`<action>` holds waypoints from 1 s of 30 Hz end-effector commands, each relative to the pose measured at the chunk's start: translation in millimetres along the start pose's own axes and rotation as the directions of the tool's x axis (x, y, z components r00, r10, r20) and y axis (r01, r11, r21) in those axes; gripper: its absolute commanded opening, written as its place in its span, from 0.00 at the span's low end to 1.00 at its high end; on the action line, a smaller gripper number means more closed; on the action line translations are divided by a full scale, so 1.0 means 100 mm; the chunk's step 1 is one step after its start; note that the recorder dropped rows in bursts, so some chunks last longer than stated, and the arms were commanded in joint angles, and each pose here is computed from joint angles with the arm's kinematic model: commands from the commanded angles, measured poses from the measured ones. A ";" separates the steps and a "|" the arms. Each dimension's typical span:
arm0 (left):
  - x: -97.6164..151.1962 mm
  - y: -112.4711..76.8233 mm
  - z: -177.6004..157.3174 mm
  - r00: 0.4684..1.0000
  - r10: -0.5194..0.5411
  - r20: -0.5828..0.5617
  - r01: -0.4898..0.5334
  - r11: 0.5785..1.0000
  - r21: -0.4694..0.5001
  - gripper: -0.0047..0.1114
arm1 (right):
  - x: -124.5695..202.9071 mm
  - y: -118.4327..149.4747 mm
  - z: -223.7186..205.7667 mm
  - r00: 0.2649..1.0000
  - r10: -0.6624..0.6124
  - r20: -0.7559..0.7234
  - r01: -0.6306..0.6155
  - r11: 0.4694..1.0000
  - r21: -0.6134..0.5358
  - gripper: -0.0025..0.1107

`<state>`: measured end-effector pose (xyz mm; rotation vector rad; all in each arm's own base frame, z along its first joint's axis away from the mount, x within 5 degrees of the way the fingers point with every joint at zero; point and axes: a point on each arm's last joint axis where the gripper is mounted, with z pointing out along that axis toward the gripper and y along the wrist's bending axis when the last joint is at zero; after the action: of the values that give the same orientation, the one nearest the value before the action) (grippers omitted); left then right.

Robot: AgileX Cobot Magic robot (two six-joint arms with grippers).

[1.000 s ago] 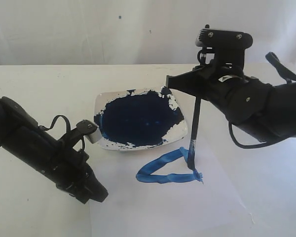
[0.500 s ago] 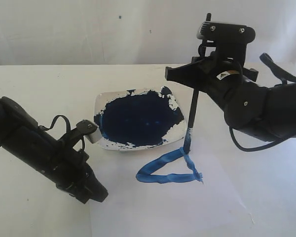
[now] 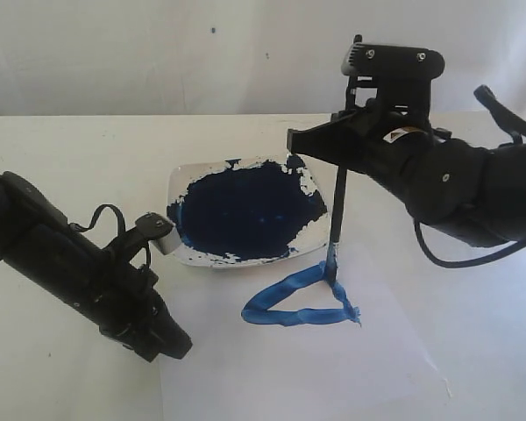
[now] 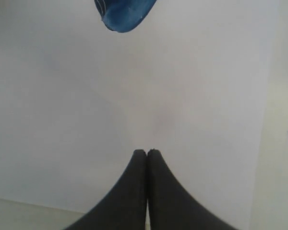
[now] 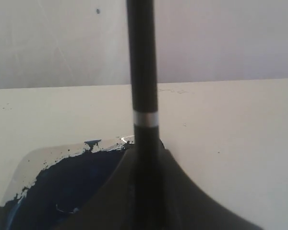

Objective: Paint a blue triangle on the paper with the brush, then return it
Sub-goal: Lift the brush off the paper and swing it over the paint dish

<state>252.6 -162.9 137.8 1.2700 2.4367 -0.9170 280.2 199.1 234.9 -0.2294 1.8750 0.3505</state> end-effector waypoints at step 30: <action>-0.21 -0.20 -0.27 0.999 0.036 0.003 -0.036 0.993 0.108 0.04 | -0.55 -0.15 -1.22 0.995 -0.059 0.083 0.070 0.989 -0.129 0.02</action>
<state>253.4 -168.7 155.8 1.3250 2.3933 -1.0203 205.1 148.5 316.7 -0.3266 1.7990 0.4448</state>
